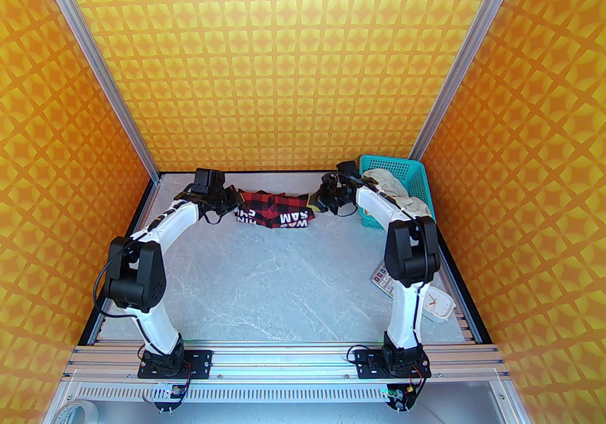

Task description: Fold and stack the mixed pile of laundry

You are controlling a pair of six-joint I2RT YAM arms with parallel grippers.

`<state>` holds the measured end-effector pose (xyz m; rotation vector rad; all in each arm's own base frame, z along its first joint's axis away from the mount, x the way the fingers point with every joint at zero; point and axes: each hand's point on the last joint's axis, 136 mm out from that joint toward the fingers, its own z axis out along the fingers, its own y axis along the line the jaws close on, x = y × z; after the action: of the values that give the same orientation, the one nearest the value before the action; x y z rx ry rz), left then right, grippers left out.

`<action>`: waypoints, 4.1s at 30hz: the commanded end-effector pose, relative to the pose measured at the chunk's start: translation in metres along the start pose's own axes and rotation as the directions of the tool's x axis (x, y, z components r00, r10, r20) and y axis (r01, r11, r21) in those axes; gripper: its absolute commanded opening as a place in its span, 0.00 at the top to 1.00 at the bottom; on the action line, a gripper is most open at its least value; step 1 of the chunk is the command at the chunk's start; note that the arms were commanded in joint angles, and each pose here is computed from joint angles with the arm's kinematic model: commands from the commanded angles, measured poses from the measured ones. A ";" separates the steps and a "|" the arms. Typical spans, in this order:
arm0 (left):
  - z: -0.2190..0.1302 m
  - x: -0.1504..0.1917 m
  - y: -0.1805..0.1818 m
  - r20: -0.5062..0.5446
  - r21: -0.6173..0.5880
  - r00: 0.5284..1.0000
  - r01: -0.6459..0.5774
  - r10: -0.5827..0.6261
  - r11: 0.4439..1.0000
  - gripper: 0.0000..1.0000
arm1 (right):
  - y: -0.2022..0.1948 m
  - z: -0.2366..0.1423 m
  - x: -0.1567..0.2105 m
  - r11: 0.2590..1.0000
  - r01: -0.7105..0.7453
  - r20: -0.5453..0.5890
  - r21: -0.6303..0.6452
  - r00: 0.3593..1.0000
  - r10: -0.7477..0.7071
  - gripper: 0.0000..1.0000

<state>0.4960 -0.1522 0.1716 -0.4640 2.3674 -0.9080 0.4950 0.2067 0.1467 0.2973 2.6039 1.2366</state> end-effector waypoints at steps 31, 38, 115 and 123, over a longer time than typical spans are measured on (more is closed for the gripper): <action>0.019 -0.065 0.007 0.092 0.123 0.974 -0.219 0.208 0.968 0.53 | -0.007 0.008 -0.082 0.961 0.275 0.331 -0.016 0.909 -0.254 0.56; 0.073 -0.026 -0.030 -0.022 0.280 0.958 -0.270 0.287 0.921 0.62 | 0.018 0.063 -0.060 0.942 0.323 0.245 -0.086 0.924 -0.295 0.69; 0.001 0.080 0.096 -0.158 0.165 0.976 0.178 -0.152 0.970 0.10 | 0.077 0.173 0.158 -0.496 0.856 -0.124 0.147 -0.482 -0.868 1.00; 0.024 0.101 0.068 -0.205 0.247 0.963 0.222 -0.173 0.943 0.07 | 0.083 0.152 0.182 -0.495 0.860 -0.016 0.122 -0.497 -0.868 1.00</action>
<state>0.4173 -0.1484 0.0678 -0.5449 2.3697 -1.3099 0.3784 0.4138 0.0660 -1.7670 1.3997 0.1088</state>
